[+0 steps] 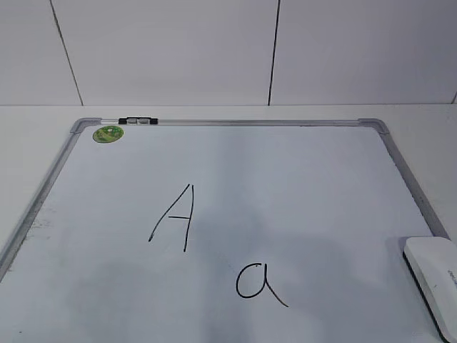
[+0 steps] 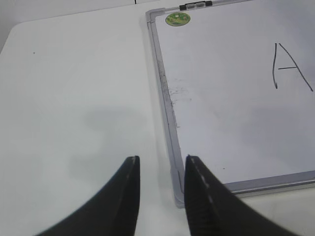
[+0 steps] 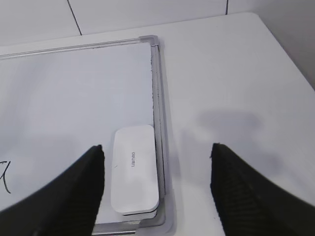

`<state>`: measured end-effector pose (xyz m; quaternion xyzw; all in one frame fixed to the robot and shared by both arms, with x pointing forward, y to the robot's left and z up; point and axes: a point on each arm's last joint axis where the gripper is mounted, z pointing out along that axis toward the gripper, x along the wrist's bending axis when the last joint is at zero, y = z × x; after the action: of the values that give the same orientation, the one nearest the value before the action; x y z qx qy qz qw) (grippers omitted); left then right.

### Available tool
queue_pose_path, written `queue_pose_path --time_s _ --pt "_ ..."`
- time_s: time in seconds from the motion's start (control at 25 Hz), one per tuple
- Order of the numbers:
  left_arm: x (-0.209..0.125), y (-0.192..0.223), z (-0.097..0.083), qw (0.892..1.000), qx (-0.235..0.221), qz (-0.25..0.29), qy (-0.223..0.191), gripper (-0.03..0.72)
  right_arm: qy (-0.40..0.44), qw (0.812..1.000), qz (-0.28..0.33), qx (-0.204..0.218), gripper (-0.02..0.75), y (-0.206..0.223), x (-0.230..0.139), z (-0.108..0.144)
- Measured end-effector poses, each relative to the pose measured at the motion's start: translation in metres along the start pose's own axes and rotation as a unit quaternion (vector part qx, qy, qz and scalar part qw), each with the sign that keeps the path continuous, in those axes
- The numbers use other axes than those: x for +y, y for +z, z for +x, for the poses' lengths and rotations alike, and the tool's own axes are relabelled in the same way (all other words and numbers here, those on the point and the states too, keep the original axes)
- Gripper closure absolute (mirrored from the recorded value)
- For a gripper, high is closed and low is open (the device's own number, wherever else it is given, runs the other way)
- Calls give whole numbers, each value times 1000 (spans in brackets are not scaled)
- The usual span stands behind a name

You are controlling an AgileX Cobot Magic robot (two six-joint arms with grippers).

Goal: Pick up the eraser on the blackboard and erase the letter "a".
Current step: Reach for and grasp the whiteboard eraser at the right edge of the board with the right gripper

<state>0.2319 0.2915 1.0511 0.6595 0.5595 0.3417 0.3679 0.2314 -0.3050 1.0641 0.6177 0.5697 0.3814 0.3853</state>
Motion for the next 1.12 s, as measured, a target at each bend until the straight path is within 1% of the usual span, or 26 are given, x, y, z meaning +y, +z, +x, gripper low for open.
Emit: queue_pose_path --time_s 0.2,0.44,0.64,0.72,0.8,0.88,1.12 --pt "0 0 0 1000 0 -1 0 454 -6 999 51 10 197 18 18 5" --pt "0 0 0 1000 0 -1 0 454 -18 992 117 34 197 43 43 13" --pt "0 0 0 1000 0 -1 0 454 -8 988 144 57 192 54 48 19" --pt "0 0 0 1000 0 -1 0 454 -9 985 157 63 159 55 47 20" --pt "0 0 0 1000 0 -1 0 454 -7 983 170 65 104 55 45 21" --pt "0 0 0 1000 0 -1 0 454 -6 980 188 67 73 55 43 21" --pt "0 0 0 1000 0 -1 0 454 -3 973 221 70 61 62 41 23"
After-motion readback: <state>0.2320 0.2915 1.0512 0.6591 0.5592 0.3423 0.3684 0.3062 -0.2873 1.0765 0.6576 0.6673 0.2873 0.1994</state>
